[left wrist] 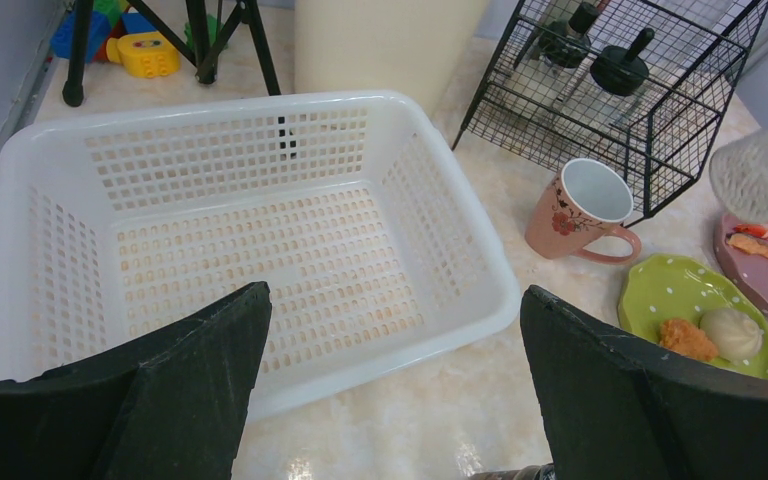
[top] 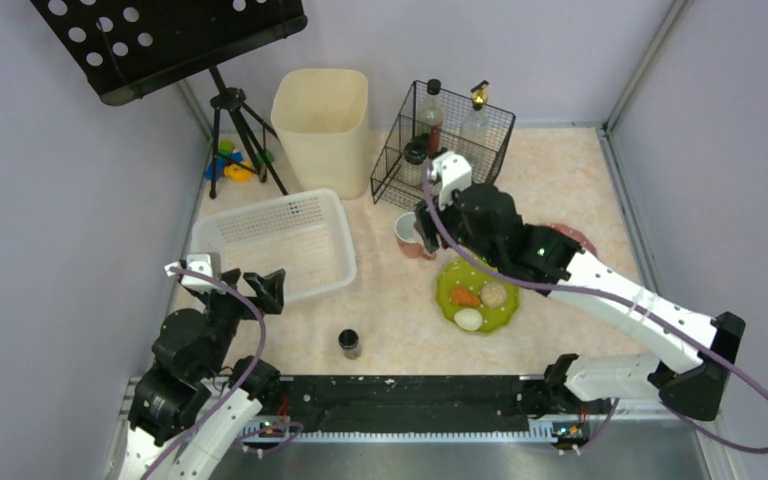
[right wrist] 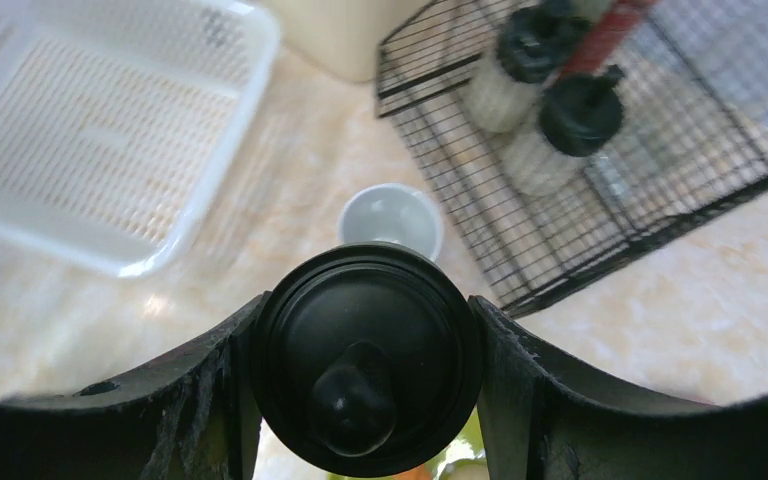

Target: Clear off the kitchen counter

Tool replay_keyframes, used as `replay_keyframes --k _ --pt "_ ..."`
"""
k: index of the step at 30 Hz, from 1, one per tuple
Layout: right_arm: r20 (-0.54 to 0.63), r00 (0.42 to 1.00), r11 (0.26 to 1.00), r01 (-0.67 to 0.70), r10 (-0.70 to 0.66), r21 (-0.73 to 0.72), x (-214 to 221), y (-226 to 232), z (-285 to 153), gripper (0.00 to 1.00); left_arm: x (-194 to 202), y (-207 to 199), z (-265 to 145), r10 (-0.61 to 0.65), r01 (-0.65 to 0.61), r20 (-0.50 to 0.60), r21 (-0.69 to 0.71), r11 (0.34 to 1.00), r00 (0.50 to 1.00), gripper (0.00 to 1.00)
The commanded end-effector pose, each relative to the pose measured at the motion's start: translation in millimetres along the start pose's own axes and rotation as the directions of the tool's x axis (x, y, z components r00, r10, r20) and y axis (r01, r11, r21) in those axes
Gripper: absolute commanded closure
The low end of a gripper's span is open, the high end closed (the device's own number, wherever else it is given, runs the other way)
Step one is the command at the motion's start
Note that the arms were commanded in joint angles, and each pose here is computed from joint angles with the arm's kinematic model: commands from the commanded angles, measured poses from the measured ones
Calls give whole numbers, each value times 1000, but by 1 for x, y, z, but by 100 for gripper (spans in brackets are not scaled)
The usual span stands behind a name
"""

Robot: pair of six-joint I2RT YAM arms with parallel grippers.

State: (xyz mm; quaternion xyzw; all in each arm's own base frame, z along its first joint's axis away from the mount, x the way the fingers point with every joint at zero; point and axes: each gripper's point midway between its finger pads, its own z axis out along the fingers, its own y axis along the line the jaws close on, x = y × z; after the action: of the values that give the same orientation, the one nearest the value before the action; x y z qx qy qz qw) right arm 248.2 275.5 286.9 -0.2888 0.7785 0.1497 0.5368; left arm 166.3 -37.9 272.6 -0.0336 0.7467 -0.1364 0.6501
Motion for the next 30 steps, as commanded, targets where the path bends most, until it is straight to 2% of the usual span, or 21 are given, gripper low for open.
replay_keyframes --k 1,5,8,19,30 --pt "103 982 973 -172 157 156 -45 -54 10 88 -6 -4 4 -3 2 27 14 1000 1000 1" --pt "107 974 940 -222 201 258 -48 -93 32 88 -7 -4 4 -3 3 28 15 1000 1000 1" --pt "103 971 927 -237 216 290 -45 -106 51 89 -6 -4 4 -5 4 28 16 1000 1000 1" --pt "155 957 887 -286 245 363 -46 -122 120 92 -7 -4 3 -7 6 35 17 1000 999 1" --pt "257 924 833 -371 284 411 -55 -132 149 93 -7 -5 3 -7 6 35 21 1000 999 1"
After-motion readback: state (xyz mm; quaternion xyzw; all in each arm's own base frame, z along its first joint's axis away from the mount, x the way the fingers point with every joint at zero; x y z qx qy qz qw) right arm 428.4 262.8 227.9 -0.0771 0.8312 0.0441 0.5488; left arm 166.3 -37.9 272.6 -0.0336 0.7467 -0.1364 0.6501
